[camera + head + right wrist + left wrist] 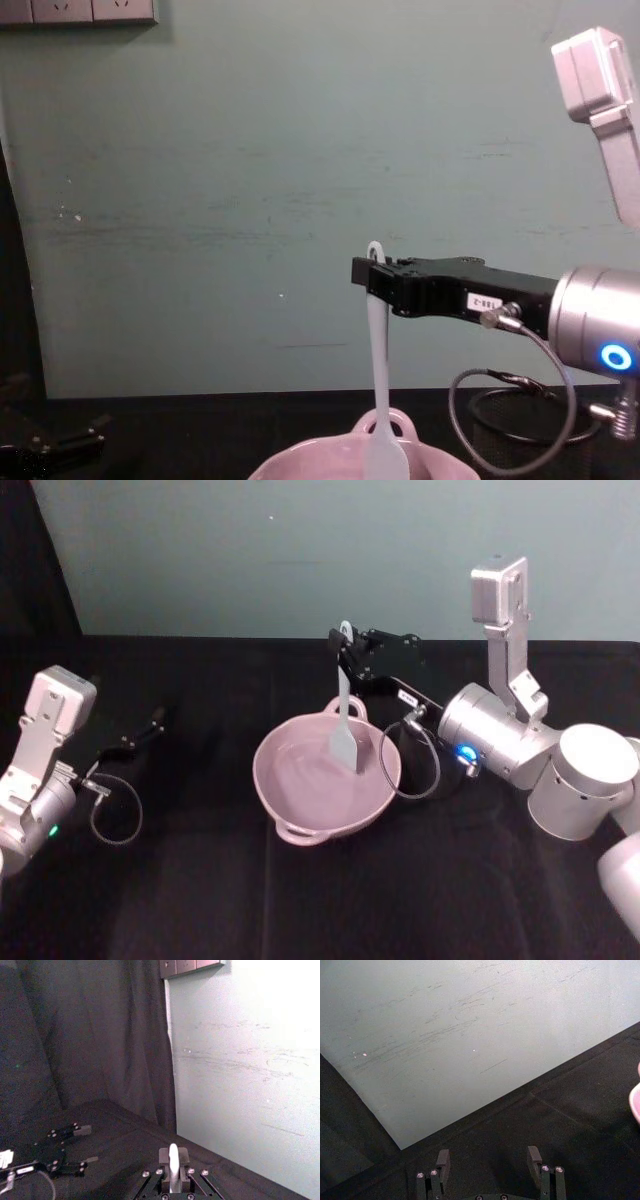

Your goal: Use the one hand to pick up the spoon and stir the clear water in the bowl.

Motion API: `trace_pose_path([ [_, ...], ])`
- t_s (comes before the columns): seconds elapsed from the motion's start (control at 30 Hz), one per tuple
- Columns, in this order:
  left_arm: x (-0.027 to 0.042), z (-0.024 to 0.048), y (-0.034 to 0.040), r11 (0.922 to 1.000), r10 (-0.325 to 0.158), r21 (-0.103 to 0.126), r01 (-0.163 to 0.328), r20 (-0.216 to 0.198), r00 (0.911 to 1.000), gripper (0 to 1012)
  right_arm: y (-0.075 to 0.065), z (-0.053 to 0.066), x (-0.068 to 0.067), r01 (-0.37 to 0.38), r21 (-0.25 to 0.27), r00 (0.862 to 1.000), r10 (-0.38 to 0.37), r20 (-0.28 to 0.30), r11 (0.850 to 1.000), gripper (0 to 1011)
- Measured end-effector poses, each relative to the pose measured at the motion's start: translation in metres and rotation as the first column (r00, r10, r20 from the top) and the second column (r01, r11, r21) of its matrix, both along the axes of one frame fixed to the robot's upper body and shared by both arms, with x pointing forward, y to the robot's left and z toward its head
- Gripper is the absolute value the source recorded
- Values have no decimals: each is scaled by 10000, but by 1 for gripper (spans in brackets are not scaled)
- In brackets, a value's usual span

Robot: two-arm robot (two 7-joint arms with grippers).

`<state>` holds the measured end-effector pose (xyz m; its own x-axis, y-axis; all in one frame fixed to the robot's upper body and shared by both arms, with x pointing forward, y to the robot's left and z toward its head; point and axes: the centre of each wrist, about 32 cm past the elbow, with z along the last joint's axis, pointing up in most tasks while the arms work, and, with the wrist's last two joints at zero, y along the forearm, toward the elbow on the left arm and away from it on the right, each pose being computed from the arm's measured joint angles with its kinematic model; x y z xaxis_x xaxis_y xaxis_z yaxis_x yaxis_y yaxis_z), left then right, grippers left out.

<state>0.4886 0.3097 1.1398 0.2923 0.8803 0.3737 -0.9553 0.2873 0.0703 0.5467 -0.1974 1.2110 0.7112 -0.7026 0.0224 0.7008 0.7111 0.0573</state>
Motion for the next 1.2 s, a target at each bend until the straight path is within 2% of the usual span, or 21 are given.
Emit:
trace_pose_path([
  [0.27,0,0,0,10000,-1,1,1,0,10000,1011,3,-37,-140,-174,-11,9998,174,-85,9998,109],
  [0.57,0,0,0,10000,0,0,0,0,10000,1011,180,-90,-189,-690,204,9975,694,-166,9974,109],
  [0.73,0,0,0,10000,0,0,0,0,10000,1011,302,-107,-131,-938,304,9953,944,-200,9951,109],
  [0.93,0,0,0,10000,0,0,0,0,10000,1011,404,-135,13,-991,402,9945,1003,-289,9943,109],
  [1.2,0,0,0,10000,-1,0,1,0,10000,1011,405,-112,180,-753,454,9966,767,-306,9961,109],
])
